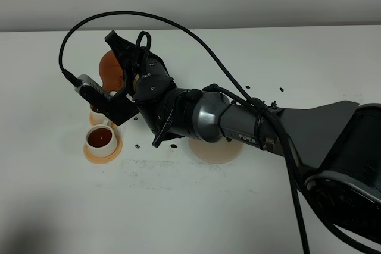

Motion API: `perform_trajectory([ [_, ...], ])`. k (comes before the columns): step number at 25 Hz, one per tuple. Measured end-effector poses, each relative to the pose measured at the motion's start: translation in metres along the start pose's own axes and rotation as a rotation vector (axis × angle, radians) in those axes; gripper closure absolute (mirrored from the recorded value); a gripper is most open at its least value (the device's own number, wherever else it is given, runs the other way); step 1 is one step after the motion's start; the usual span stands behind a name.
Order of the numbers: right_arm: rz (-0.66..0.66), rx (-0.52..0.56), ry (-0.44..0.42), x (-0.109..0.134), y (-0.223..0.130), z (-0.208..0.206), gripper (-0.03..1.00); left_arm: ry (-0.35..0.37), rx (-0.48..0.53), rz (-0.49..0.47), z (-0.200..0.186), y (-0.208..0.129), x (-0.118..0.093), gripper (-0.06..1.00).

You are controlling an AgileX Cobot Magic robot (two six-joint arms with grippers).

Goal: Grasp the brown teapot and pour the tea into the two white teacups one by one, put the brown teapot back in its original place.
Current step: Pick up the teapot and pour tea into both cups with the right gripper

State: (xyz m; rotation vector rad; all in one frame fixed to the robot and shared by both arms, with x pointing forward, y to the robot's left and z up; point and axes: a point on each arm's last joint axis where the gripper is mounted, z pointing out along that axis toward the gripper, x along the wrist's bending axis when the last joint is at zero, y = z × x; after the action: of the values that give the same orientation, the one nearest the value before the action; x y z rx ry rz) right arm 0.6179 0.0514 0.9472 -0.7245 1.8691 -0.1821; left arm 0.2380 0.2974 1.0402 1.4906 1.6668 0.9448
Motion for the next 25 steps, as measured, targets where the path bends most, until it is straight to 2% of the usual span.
perform_trajectory([
  [25, -0.079, 0.002, -0.028, -0.0025, -0.0002, 0.0000, 0.88, 0.000, 0.000, 0.001, 0.0000, 0.0000, 0.0000, 0.83],
])
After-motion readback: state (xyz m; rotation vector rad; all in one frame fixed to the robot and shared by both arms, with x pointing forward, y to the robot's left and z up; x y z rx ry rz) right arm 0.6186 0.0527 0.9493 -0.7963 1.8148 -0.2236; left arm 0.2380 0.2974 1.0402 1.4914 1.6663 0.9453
